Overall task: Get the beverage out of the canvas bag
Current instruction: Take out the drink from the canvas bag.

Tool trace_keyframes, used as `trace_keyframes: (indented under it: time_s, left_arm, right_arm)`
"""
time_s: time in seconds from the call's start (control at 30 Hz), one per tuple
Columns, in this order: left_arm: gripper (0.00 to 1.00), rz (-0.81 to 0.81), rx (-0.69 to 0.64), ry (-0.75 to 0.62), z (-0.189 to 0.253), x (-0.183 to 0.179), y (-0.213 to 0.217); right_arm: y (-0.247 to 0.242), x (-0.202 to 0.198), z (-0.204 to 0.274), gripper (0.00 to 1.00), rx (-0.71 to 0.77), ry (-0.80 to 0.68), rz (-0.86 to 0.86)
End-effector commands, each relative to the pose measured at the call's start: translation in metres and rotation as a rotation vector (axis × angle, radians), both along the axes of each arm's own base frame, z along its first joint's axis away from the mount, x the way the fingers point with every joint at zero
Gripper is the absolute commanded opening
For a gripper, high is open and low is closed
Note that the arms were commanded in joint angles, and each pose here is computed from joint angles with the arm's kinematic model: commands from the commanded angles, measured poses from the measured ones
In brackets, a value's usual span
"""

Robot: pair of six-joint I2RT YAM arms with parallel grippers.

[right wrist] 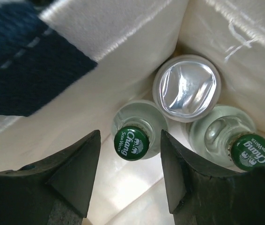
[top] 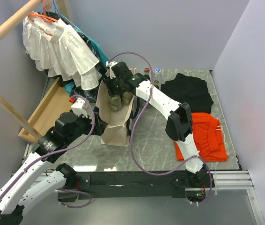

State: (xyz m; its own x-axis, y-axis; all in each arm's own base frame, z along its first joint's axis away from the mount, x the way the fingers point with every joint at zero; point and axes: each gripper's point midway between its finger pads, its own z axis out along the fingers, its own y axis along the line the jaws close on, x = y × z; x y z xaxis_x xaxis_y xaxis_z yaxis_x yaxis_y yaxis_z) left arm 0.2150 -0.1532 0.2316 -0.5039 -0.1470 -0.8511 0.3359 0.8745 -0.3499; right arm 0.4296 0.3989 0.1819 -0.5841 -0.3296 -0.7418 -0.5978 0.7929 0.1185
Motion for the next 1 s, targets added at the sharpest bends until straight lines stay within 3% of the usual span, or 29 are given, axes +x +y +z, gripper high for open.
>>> trace_keyframes:
  time_s: [0.0,0.2,0.27,0.97]
  left_arm:
    - [0.96,-0.001,-0.015,-0.008,0.003,0.0,-0.002]
    - [0.96,-0.003,-0.014,-0.006,0.002,0.0,-0.003]
    - [0.96,-0.003,-0.013,-0.004,0.002,0.0,-0.003]
    - [0.96,0.0,-0.015,-0.01,0.004,0.0,-0.002]
  right_arm:
    - [0.002,0.007,0.018,0.6,0.026,-0.036,-0.005]
    - [0.004,0.008,0.015,0.57,0.028,-0.032,0.0]
    - [0.005,0.008,0.015,0.51,0.028,-0.03,0.004]
    - [0.002,0.013,0.0,0.53,-0.008,-0.019,-0.011]
